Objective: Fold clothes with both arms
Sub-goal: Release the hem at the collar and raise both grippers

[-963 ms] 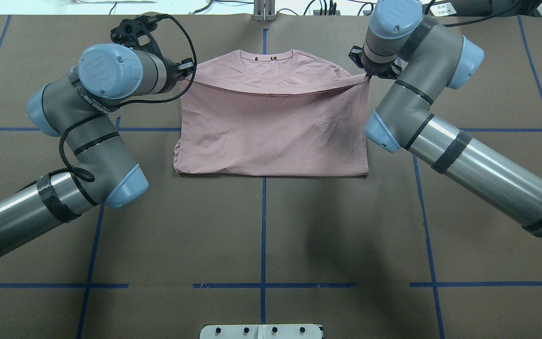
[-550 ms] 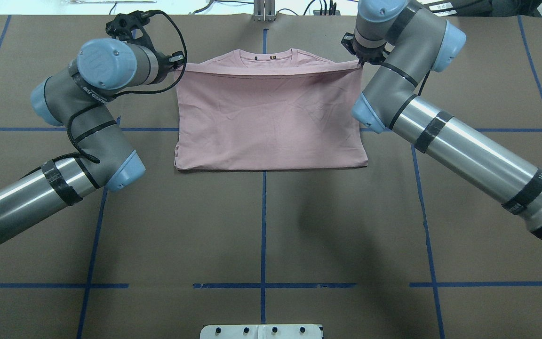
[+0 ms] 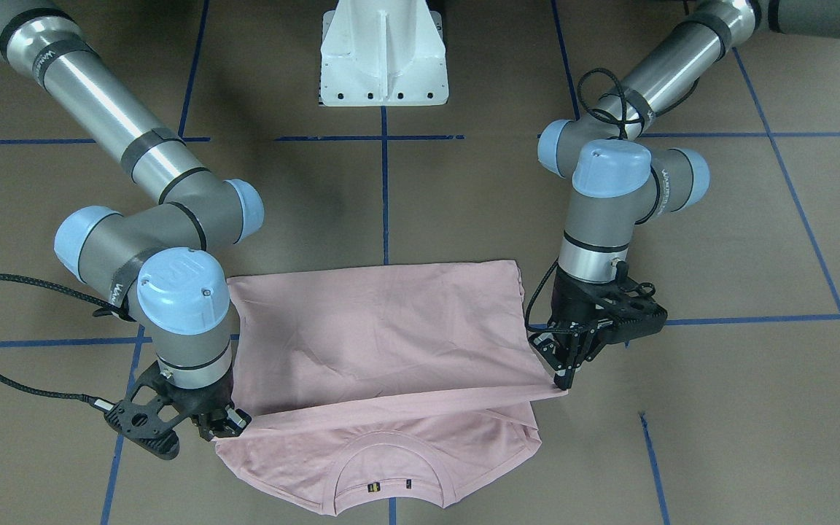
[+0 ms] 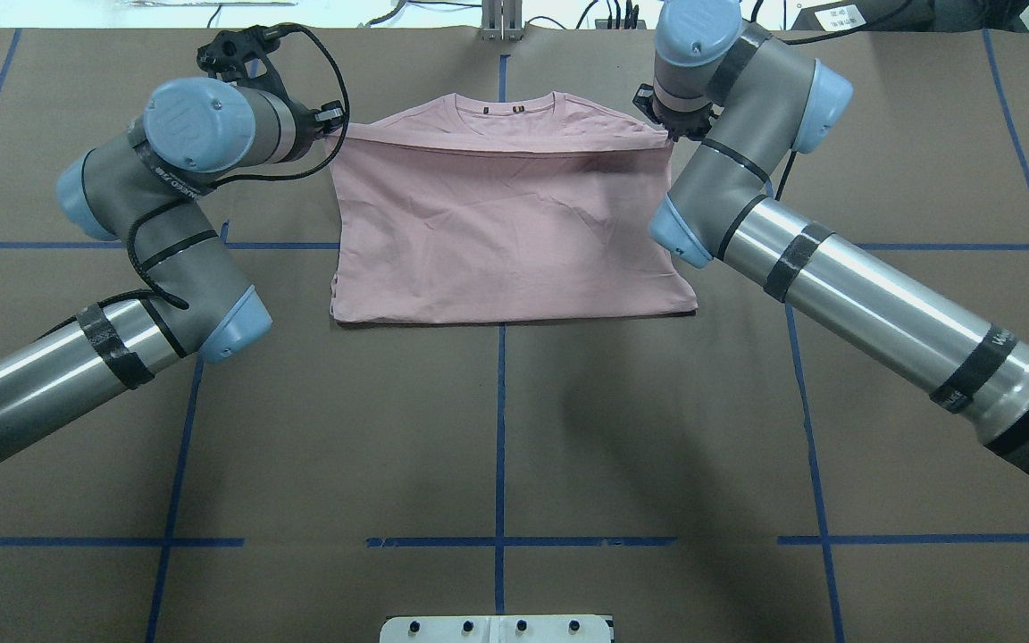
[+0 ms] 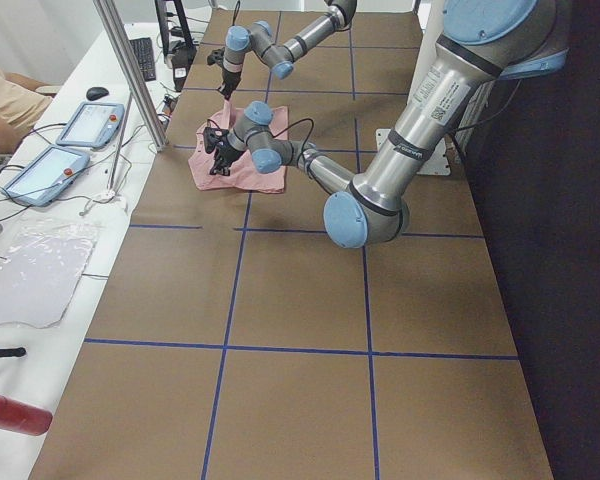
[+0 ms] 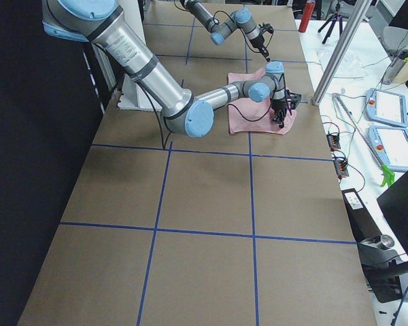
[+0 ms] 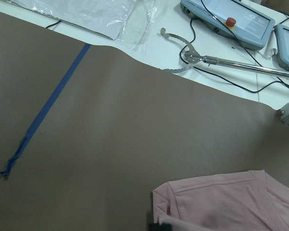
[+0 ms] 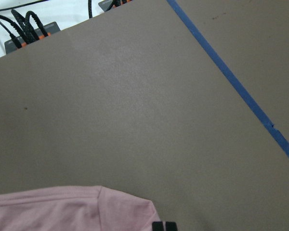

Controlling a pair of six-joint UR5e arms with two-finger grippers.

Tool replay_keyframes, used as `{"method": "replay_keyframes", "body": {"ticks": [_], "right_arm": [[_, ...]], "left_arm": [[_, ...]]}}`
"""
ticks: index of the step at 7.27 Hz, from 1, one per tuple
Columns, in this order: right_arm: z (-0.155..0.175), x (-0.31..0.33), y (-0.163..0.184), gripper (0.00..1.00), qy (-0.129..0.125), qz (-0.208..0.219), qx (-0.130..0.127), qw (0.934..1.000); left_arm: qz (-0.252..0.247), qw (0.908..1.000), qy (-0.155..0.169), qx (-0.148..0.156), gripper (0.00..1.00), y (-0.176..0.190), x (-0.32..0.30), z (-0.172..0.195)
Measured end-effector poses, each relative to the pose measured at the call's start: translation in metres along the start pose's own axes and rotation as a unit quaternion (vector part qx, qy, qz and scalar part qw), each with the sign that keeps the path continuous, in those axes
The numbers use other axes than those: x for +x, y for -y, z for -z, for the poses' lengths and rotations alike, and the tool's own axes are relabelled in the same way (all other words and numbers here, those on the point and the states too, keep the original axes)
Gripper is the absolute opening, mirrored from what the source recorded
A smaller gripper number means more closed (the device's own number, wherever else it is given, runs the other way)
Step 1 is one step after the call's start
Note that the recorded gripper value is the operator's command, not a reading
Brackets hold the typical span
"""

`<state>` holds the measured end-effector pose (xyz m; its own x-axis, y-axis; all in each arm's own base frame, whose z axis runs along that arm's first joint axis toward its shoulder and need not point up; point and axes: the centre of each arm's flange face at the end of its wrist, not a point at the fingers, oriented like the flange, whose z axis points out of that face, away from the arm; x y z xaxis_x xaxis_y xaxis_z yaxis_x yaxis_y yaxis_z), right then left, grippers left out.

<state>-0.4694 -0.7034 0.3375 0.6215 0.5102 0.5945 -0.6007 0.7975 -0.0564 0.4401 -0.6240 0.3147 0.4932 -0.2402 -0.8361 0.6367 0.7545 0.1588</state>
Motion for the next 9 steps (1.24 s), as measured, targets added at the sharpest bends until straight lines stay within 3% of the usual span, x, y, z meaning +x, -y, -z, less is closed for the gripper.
{"method": "replay_keyframes", "body": {"ticks": [1, 2, 3, 7, 9], "right_arm": [[-0.010, 0.003, -0.002, 0.06, 0.003, 0.003, 0.002, 1.0000], [-0.014, 0.004, 0.000, 0.30, 0.005, 0.003, 0.004, 1.0000], [-0.013, 0.004, 0.005, 0.39, 0.008, 0.001, 0.007, 0.9999], [0.008, 0.003, 0.017, 0.64, 0.056, -0.010, 0.011, 0.9983], [0.022, 0.048, -0.042, 0.67, 0.090, -0.016, -0.020, 0.9956]], "left_arm": [[0.000, 1.0000, 0.000, 0.000, 0.32, -0.001, -0.005, -0.008], [0.000, 1.0000, -0.006, 0.001, 0.35, -0.003, -0.012, -0.018], [0.001, 0.9999, -0.011, 0.002, 0.36, -0.003, -0.016, -0.024], [0.003, 0.9998, -0.019, 0.004, 0.36, -0.004, -0.022, -0.027], [0.005, 0.9993, -0.036, 0.007, 0.36, -0.003, -0.022, -0.023]]}}
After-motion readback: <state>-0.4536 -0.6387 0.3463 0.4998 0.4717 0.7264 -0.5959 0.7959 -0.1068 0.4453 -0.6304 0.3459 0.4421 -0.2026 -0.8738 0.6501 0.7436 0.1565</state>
